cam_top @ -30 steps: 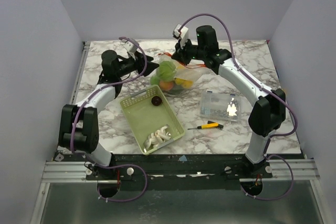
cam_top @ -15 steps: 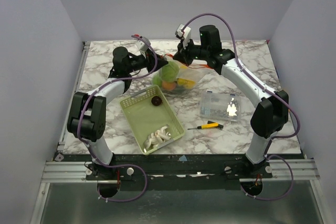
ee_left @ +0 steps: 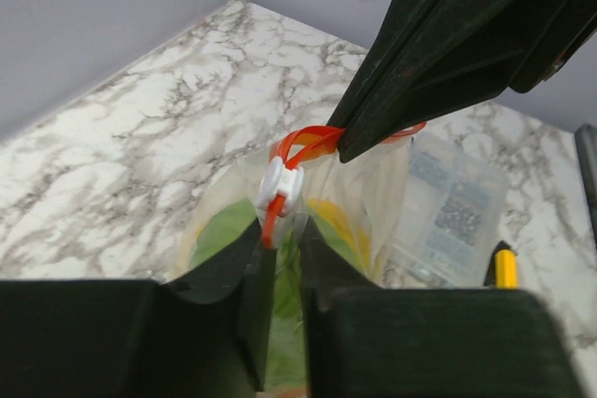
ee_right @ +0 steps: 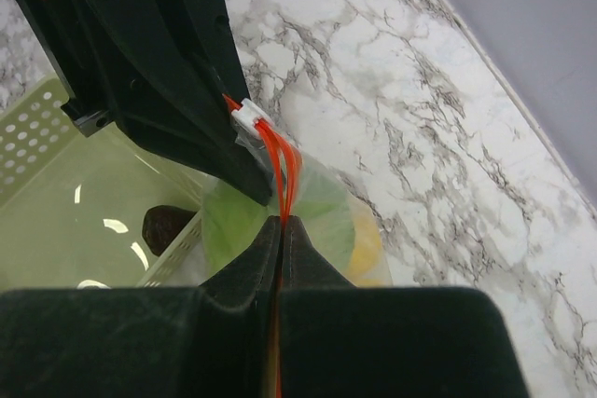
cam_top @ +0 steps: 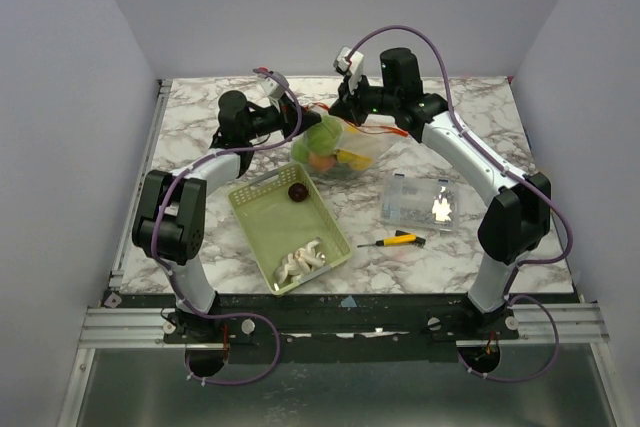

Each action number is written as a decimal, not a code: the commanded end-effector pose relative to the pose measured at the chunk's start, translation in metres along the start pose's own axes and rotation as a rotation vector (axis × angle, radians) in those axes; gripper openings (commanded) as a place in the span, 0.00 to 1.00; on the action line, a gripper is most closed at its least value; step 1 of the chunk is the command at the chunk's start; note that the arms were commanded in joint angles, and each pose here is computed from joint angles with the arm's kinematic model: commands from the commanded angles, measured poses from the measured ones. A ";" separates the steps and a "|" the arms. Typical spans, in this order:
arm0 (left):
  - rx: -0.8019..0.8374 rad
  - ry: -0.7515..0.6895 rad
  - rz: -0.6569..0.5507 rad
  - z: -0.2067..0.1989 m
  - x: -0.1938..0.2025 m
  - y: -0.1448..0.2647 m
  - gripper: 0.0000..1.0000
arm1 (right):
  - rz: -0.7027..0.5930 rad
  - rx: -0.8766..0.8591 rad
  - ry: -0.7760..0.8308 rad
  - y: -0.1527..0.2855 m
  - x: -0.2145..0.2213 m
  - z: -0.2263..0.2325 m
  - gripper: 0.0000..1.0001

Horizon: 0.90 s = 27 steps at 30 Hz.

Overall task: Place the food in the zip-top bag and seal the zipper
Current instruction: Zip the zipper food storage bag at the center of the board.

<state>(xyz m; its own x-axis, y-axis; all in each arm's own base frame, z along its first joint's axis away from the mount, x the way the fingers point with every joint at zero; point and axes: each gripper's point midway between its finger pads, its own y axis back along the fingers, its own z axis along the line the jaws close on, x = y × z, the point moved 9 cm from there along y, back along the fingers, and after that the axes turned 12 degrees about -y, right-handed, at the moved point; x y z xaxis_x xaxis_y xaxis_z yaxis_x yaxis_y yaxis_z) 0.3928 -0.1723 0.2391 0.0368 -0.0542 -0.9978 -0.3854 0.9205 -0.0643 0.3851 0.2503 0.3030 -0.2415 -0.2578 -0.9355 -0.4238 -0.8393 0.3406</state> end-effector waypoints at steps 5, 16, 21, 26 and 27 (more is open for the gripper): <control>0.011 -0.042 -0.023 -0.004 -0.012 0.001 0.00 | -0.020 0.007 0.016 0.012 -0.019 0.011 0.32; 0.058 -0.018 -0.036 -0.017 -0.021 0.006 0.00 | -0.023 -0.029 0.113 -0.011 -0.033 0.015 0.64; 0.062 -0.017 -0.035 -0.019 -0.019 0.008 0.00 | 0.001 -0.068 0.151 -0.017 -0.033 0.014 0.59; 0.065 -0.010 -0.036 -0.019 -0.019 0.008 0.00 | -0.006 -0.102 0.162 -0.019 -0.033 0.016 0.49; 0.066 -0.012 -0.039 -0.019 -0.020 0.007 0.00 | -0.004 -0.108 0.164 -0.018 -0.033 0.016 0.48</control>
<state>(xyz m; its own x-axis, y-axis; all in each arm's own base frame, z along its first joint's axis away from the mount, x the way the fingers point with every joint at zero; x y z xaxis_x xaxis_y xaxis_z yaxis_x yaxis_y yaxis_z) 0.3793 -0.1713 0.2363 -0.0272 -0.0623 -0.9977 -0.3670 0.9290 -0.0480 0.3879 0.2777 0.3309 -0.1027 -0.3076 -0.9460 -0.3791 -0.8671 0.3231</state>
